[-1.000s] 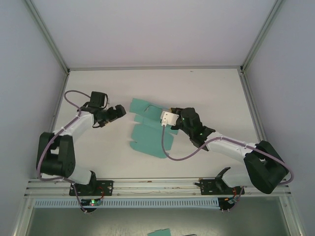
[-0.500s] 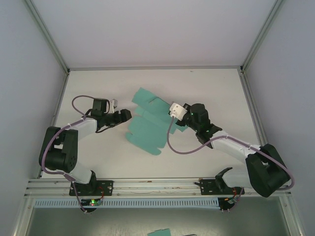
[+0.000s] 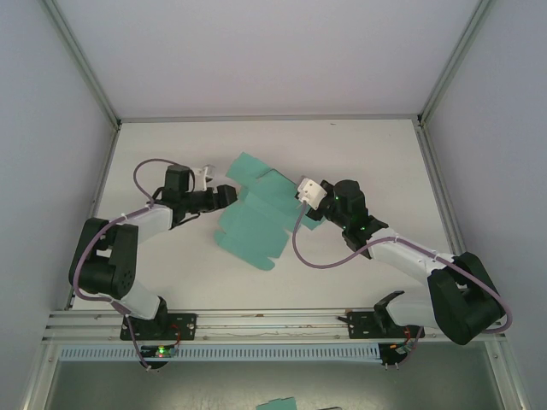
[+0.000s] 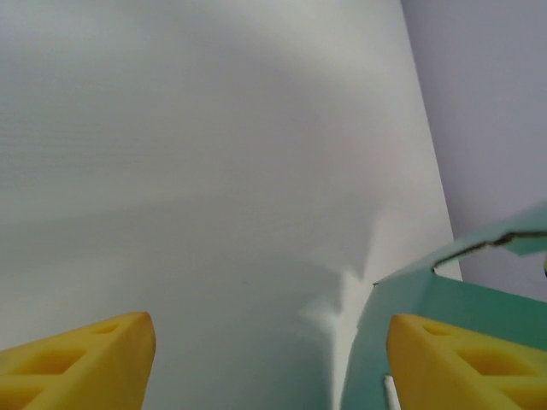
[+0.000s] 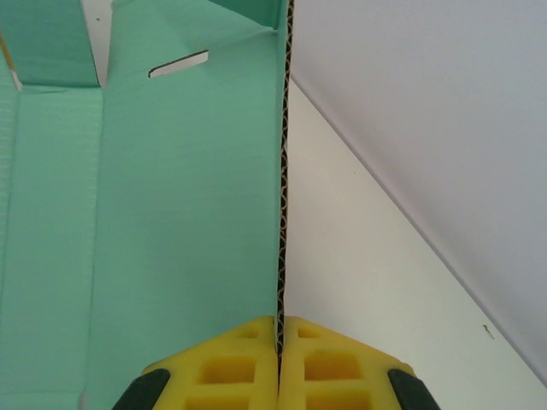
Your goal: Assemble paper box
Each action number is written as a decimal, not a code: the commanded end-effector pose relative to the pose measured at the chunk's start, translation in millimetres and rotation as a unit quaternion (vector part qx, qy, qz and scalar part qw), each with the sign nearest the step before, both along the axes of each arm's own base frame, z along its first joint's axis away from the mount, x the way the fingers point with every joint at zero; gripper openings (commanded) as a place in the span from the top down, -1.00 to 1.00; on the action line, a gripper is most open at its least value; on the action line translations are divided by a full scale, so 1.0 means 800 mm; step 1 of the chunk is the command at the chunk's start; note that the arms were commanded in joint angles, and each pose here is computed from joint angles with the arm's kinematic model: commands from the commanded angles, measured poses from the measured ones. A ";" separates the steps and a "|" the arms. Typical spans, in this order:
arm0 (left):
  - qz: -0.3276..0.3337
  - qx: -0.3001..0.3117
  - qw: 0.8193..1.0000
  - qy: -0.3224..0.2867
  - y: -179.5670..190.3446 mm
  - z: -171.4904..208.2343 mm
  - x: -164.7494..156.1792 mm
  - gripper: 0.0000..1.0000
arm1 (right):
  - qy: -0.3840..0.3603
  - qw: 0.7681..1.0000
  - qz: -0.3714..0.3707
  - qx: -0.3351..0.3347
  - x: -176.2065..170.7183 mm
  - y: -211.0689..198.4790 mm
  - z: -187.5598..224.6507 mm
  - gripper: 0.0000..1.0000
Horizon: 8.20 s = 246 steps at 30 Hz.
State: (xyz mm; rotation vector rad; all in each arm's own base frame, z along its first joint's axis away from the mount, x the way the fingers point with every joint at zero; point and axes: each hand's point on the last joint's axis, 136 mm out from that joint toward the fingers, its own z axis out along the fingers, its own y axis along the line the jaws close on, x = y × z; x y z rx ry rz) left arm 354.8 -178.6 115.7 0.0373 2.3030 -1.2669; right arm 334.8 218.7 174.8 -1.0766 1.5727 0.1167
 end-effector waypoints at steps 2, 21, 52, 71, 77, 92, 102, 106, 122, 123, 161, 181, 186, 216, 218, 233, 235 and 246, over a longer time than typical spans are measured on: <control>-0.073 -0.026 0.994 -0.073 -0.031 0.035 -0.014 -0.42 | 0.000 1.000 0.006 0.026 0.003 0.005 0.009 1.00; -0.121 -0.058 0.989 -0.054 -0.085 0.024 -0.002 0.54 | 0.009 0.997 0.038 0.074 0.000 0.035 0.013 1.00; 0.245 0.236 0.939 0.051 0.142 0.032 0.019 -1.00 | -0.264 0.887 0.087 -0.368 0.001 0.051 -0.033 1.00; 0.008 0.052 0.997 0.063 0.014 -0.016 0.017 -0.06 | -0.300 0.883 0.032 -0.359 0.005 0.049 -0.044 1.00; -0.039 0.054 0.997 0.046 -0.020 -0.009 -0.021 0.09 | -0.288 0.889 0.008 -0.355 0.010 0.041 -0.048 1.00; -0.028 0.130 0.991 -0.021 -0.025 -0.048 -0.052 0.03 | -0.269 0.886 -0.005 -0.378 -0.013 0.019 -0.103 1.00; -0.084 0.128 0.981 -0.120 -0.047 -0.018 -0.045 -0.04 | -0.258 0.884 0.014 -0.391 -0.022 0.026 -0.117 1.00; -0.109 0.124 0.976 -0.144 -0.064 -0.014 -0.037 -0.07 | -0.257 0.885 0.011 -0.388 -0.020 0.027 -0.116 1.00; -0.085 0.154 0.960 -0.217 -0.087 -0.026 0.013 -0.14 | -0.206 0.896 0.043 -0.390 -0.027 0.034 -0.136 1.00; -0.098 0.148 0.959 -0.219 -0.095 -0.027 0.012 -0.14 | -0.197 0.899 0.049 -0.389 -0.028 0.035 -0.138 1.00; 0.023 0.366 0.911 -0.190 -0.066 -0.111 0.054 0.65 | -0.054 0.933 0.030 -0.356 -0.042 0.032 -0.161 1.00; 0.128 0.403 0.891 -0.164 -0.015 -0.089 0.098 1.00 | -0.054 0.932 0.055 -0.354 -0.043 0.034 -0.156 1.00; 0.200 0.452 0.855 -0.156 0.033 -0.094 0.090 1.00 | -0.046 0.933 0.037 -0.355 -0.042 0.026 -0.155 1.00; 0.132 0.237 0.933 -0.235 -0.006 0.029 -0.012 1.00 | -0.016 0.965 -0.201 0.167 0.002 -0.048 0.123 -0.97; 0.137 0.237 0.933 -0.232 -0.004 0.032 -0.011 1.00 | 0.006 0.970 -0.190 0.152 0.009 -0.035 0.105 -0.97; 0.147 0.187 0.949 -0.207 -0.021 0.043 -0.004 1.00 | 0.013 0.958 -0.197 0.206 0.029 0.047 0.065 -0.97; 0.152 0.176 0.951 -0.203 -0.022 0.046 -0.003 1.00 | -0.011 0.926 -0.273 0.259 0.035 0.028 0.070 -0.97; 0.217 0.207 0.935 -0.190 0.012 0.048 -0.002 1.00 | 0.032 0.938 -0.278 0.204 -0.018 0.002 0.056 -0.97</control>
